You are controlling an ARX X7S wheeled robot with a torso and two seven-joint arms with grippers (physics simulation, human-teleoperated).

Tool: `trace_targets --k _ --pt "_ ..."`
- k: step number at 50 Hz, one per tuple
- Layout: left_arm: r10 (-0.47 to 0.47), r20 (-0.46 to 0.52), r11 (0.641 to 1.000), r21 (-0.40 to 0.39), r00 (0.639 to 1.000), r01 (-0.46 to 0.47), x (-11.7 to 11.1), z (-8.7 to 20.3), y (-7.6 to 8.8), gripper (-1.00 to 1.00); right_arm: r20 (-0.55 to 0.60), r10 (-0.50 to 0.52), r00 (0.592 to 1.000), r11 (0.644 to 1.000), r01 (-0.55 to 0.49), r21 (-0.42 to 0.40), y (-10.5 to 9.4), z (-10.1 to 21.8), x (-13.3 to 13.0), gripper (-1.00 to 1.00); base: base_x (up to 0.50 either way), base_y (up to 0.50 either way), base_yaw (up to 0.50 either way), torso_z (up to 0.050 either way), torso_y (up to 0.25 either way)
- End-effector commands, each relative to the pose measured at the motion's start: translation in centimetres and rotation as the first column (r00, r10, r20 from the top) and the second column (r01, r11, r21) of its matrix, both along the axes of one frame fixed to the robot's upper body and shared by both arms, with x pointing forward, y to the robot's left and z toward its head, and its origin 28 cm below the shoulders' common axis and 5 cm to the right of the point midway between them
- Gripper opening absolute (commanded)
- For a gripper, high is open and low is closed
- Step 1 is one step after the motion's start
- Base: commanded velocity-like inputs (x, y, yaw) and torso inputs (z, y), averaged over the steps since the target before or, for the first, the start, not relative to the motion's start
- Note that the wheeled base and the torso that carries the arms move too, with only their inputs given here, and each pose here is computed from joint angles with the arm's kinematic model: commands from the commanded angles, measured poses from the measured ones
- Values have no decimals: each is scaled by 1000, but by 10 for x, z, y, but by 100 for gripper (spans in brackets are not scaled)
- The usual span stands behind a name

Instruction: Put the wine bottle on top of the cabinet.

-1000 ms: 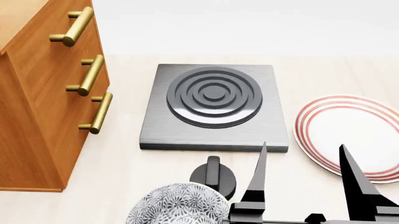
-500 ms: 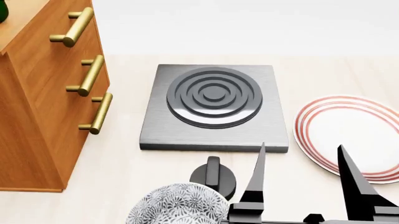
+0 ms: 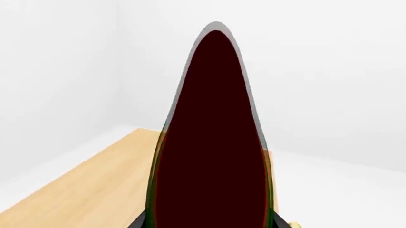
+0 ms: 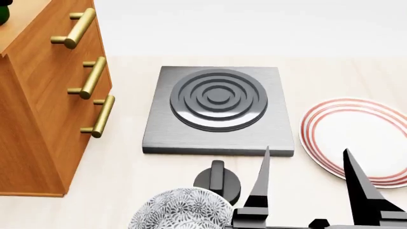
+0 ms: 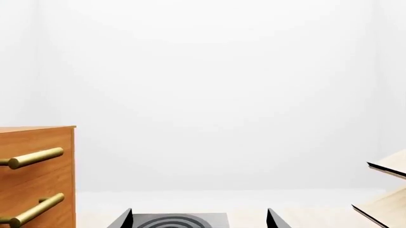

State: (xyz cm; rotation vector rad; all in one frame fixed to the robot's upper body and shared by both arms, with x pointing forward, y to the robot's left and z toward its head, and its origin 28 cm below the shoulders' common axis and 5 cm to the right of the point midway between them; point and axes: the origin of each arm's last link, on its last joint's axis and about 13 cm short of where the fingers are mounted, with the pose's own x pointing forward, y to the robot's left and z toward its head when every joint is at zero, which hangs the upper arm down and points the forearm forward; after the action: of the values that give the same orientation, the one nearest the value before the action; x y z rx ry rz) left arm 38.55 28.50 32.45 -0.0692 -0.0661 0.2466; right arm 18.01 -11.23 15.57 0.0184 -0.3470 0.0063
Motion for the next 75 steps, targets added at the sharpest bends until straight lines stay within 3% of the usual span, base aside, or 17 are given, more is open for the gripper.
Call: trace_targets --k 1,25,26,55,64,69,70,75 --pt "50 -129 999 1 990 -50 5 -40 4 -100 1 3 1000 1000 -3 -1 0 0 -1 100 0 0 3 0 0" --pt "51 -142 999 -2 989 -52 4 -42 6 -100 -5 10 1000 1000 -10 -3 1 0 0 100 0 1 2 -2 0" --pt "53 -142 999 -3 988 -54 4 -43 6 100 -5 10 1000 1000 -10 -3 1 0 0 100 0 0 0 0 0" --pt "47 -138 999 -9 989 -49 4 -42 5 100 -6 14 1000 1000 -14 -2 1 -1 0 100 0 0 0 0 0" --pt "24 -74 1000 -11 997 -25 0 -41 2 100 -3 12 1000 1000 -12 0 1 0 -1 100 0 0 0 -1 0" --pt "-9 -3 999 48 1000 9 -9 -46 -4 100 -2 19 1000 1000 -19 -2 2 0 -1 100 0 0 0 0 0" --pt "-9 5 995 95 1000 9 -13 -50 -5 100 0 20 1000 1000 -20 -2 2 1 -1 100 0 0 0 0 0" --pt "-6 52 992 127 999 -1 -26 -58 -5 100 0 19 1000 1000 -19 -3 2 1 -1 100 0 0 0 0 0"
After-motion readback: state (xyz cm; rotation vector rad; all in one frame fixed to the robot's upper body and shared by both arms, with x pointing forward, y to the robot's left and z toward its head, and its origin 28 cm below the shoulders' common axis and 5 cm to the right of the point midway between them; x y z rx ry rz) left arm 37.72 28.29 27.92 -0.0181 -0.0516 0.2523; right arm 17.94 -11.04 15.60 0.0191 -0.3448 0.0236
